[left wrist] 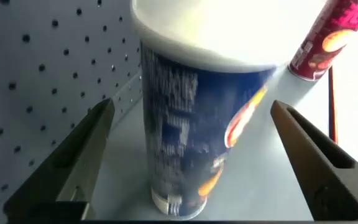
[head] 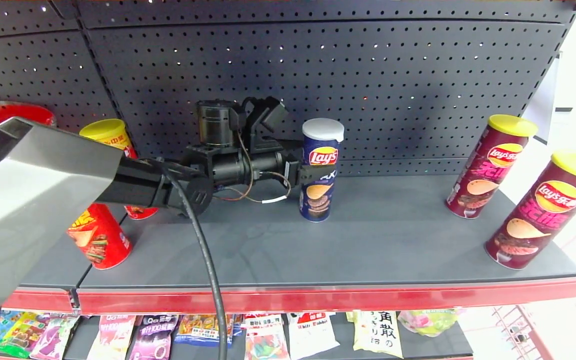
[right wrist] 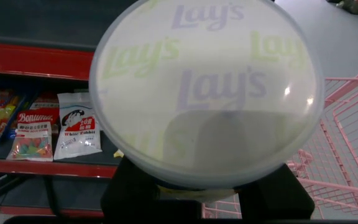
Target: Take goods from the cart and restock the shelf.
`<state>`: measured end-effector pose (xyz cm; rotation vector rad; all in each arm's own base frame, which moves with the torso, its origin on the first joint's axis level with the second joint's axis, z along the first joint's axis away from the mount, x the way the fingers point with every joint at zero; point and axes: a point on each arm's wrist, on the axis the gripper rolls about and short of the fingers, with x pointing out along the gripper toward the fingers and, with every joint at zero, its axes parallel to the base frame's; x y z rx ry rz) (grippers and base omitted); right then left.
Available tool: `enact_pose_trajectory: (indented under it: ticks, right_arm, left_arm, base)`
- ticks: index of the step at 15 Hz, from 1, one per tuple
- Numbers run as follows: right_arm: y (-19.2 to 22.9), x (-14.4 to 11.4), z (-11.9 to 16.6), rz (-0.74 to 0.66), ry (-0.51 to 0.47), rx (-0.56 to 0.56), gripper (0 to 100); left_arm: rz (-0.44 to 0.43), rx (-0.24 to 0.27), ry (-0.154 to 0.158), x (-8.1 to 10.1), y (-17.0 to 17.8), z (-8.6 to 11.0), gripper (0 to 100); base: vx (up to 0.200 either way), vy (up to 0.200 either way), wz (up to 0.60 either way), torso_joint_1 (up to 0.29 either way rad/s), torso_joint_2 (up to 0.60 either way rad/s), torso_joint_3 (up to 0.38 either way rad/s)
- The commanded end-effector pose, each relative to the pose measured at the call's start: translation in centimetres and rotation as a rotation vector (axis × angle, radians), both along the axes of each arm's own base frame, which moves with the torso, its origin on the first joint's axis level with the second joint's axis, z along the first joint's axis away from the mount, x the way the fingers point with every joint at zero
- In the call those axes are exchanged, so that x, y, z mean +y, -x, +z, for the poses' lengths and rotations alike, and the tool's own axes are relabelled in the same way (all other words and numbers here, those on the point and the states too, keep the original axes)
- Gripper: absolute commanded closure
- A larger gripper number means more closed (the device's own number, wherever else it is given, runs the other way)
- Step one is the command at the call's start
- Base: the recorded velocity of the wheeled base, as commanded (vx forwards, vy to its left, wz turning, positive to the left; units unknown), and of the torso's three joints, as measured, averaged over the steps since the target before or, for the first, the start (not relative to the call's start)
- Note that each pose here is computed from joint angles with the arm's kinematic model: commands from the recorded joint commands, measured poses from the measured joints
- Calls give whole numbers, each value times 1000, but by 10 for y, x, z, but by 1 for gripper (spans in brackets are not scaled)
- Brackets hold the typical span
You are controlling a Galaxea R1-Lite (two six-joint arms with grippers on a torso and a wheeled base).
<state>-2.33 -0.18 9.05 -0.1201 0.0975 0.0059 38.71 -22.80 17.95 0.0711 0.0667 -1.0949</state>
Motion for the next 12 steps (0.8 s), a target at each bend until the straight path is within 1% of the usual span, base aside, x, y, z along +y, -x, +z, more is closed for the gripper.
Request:
enact_pose_trajectory:
  ticks: [1,3,4,6,7,12]
  right_arm:
    - [0,0,0,0,0,1,100]
    - [0,0,1,-9,1,-1,100]
    - [0,0,1,-11,1,0,100]
    - [0,0,1,-11,1,0,100]
    - [0,0,1,-12,1,0,100]
    - [-1,0,-1,-13,0,7,100]
  left_arm:
    - [-5,-12,7,-7,-9,-2,0]
    - [-6,-12,7,-9,-12,-2,0]
    - [-8,-5,5,-13,-15,-7,0]
    - [-9,-3,3,-15,-16,-9,0]
    - [-19,0,1,-19,-14,-11,100]
    - [-20,8,-3,-17,-11,-12,100]
  base:
    - [0,0,0,0,0,0]
    - [0,0,0,0,0,0]
    - [0,0,0,0,0,0]
    - [0,0,0,0,0,0]
    - [0,0,0,0,0,0]
    - [0,0,0,0,0,0]
